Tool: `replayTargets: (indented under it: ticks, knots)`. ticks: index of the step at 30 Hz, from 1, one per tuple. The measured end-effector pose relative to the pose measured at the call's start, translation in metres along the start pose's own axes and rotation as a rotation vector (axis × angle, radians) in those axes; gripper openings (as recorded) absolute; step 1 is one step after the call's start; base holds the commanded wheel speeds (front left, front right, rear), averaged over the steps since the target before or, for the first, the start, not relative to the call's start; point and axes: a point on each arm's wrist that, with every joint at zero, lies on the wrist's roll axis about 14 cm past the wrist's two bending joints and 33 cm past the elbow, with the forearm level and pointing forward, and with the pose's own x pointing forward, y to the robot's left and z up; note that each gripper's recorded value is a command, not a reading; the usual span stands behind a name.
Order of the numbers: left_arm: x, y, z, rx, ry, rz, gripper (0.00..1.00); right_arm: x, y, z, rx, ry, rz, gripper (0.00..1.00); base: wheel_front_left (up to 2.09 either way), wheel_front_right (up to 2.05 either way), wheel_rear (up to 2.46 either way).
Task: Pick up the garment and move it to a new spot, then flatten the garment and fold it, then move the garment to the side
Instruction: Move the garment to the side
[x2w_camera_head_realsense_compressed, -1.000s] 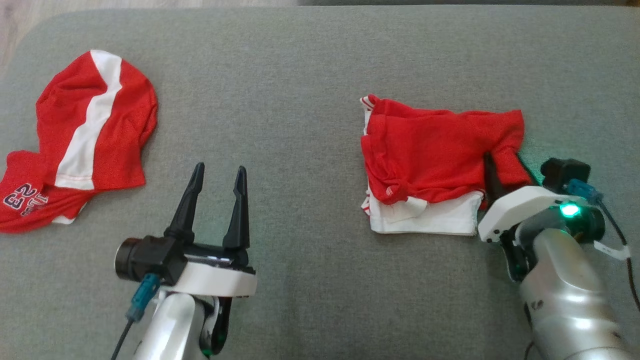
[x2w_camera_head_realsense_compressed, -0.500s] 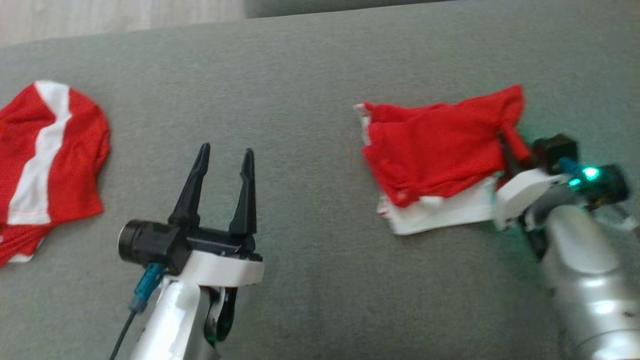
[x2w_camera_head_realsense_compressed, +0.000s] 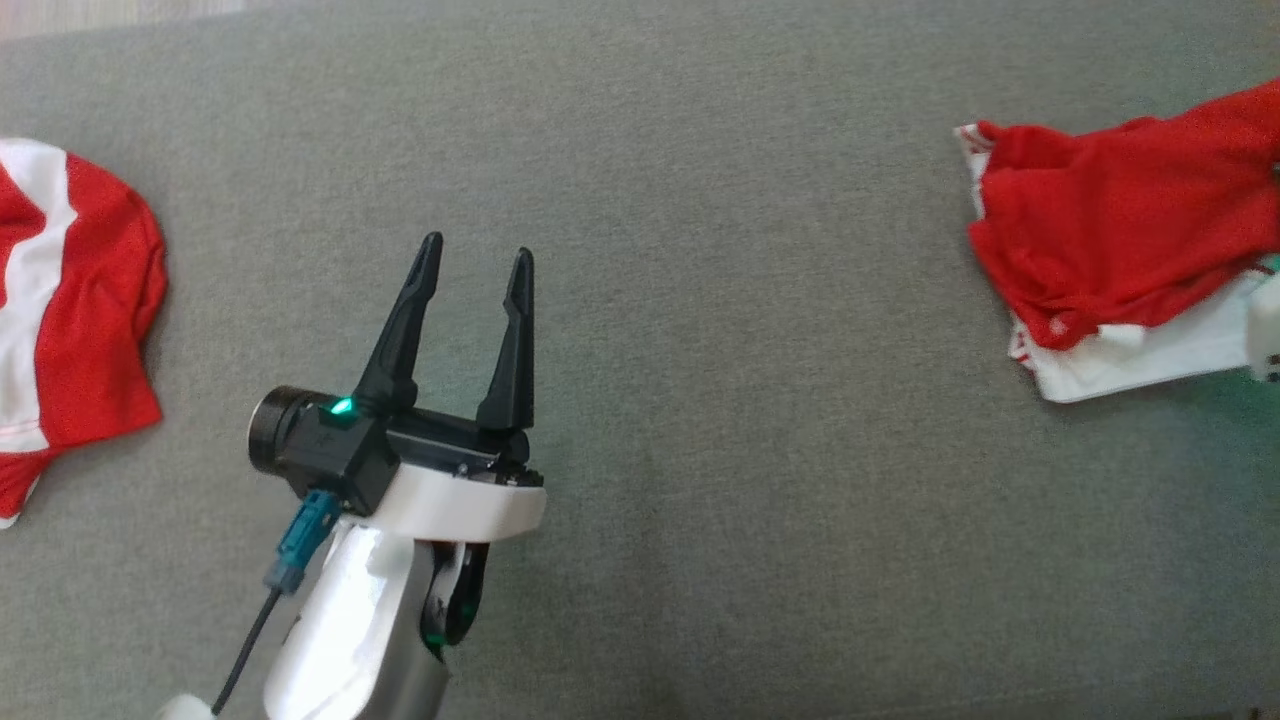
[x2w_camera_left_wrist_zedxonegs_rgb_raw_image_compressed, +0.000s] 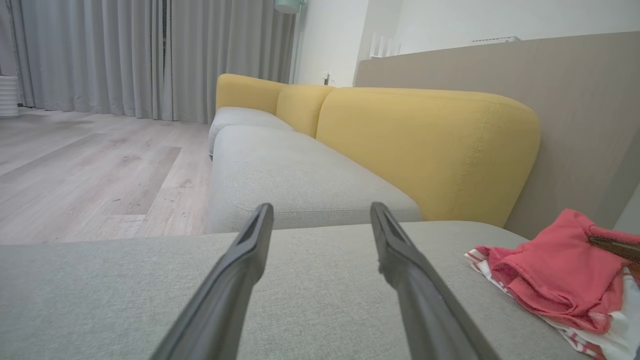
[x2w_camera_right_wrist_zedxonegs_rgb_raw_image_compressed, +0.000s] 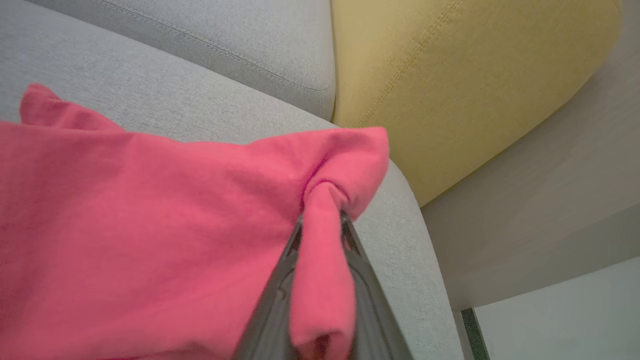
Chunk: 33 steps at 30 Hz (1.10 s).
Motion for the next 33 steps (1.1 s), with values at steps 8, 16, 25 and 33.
replayTargets:
  ticks: [8, 16, 25, 33]
  knots:
    - [-0.004, 0.017, -0.008, 0.003, 0.021, 0.044, 1.0, 0.012, -0.019, -0.011, -0.025, 0.047, -0.028, 0.0, 0.0, 0.0, 0.0]
    - [-0.006, 0.025, -0.008, 0.014, 0.023, 0.061, 1.0, 0.012, -0.031, -0.023, -0.031, 0.091, -0.056, 0.0, 0.0, 0.0, 0.0]
    - [-0.008, 0.025, -0.002, 0.028, 0.015, 0.061, 1.0, 0.004, -0.057, -0.007, 0.022, 0.038, -0.137, 1.0, 0.0, 0.0, 0.0]
    - [-0.017, 0.026, 0.018, 0.04, -0.029, 0.079, 1.0, -0.002, -0.029, 0.048, 0.147, -0.153, -0.115, 1.0, 0.0, 0.0, 0.0]
